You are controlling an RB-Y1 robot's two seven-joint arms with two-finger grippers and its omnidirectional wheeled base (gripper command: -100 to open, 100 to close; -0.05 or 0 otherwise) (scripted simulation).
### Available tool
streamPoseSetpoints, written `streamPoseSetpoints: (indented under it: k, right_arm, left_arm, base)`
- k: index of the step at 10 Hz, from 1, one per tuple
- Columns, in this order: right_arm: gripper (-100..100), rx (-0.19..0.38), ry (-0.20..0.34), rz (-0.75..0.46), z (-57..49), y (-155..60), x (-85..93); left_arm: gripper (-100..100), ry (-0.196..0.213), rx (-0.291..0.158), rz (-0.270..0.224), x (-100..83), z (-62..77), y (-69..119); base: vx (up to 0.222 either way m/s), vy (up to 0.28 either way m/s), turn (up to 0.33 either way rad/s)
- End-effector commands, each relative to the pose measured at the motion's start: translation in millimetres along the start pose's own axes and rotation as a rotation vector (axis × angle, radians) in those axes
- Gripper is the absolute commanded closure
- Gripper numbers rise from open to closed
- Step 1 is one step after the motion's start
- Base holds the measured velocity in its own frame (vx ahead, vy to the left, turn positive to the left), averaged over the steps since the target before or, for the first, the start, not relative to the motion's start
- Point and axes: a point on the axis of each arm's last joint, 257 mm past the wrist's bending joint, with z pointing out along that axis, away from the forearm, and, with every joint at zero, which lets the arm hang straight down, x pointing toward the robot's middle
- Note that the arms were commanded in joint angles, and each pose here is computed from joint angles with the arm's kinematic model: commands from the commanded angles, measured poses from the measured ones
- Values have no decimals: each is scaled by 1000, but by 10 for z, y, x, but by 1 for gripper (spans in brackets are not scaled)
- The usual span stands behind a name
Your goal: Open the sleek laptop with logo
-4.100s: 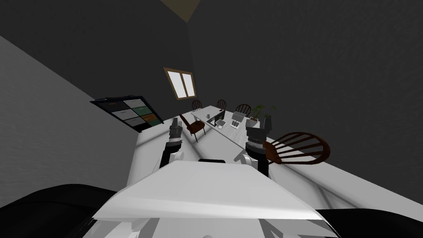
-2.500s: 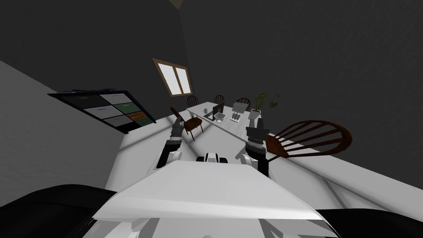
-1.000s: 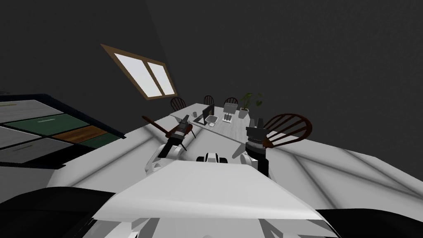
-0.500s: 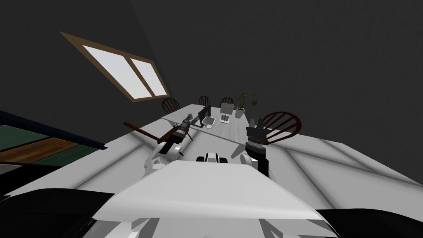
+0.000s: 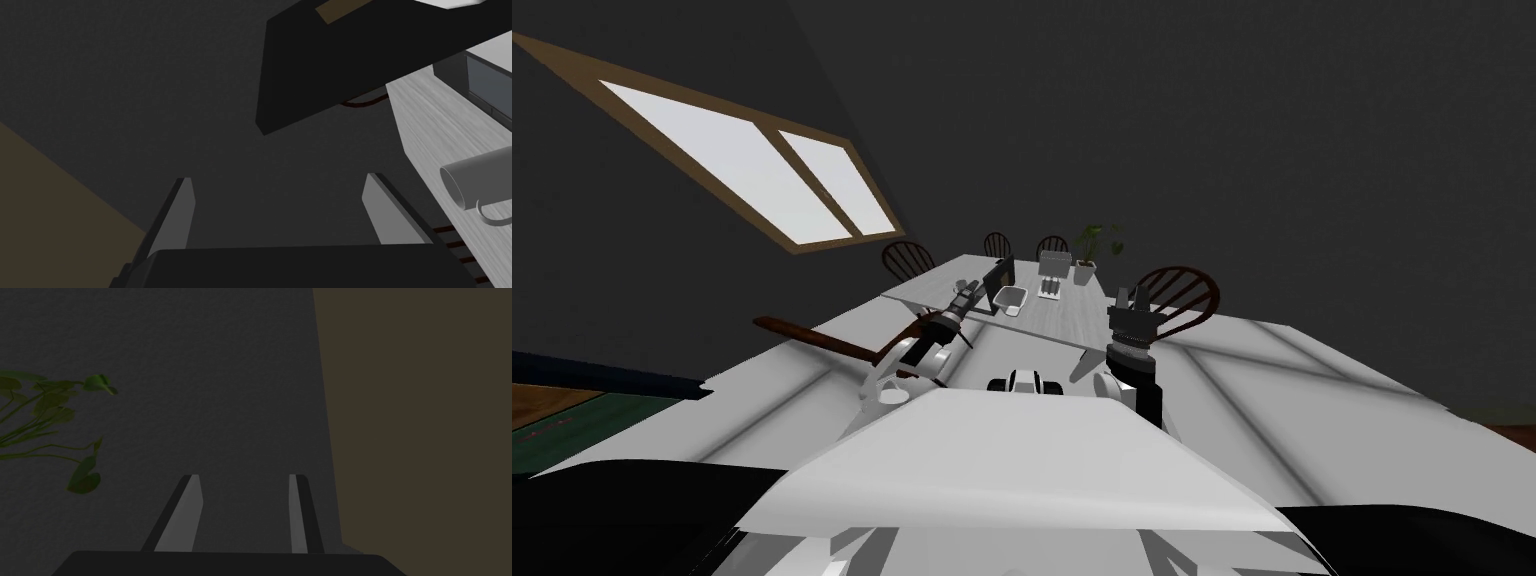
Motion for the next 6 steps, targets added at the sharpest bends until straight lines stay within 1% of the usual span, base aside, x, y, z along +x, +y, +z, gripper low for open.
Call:
streamPoseSetpoints:
  k: [1, 6]
  right_arm:
    - [0, 0, 0, 0, 0, 0, 0]
    - [0, 0, 0, 0, 0, 0, 0]
  left_arm:
    - [-100, 19, -42, 27, 12, 29, 66]
    - [-100, 43, -104, 75, 2, 61, 159]
  base:
    - [68, 42, -131]
    - [54, 28, -129]
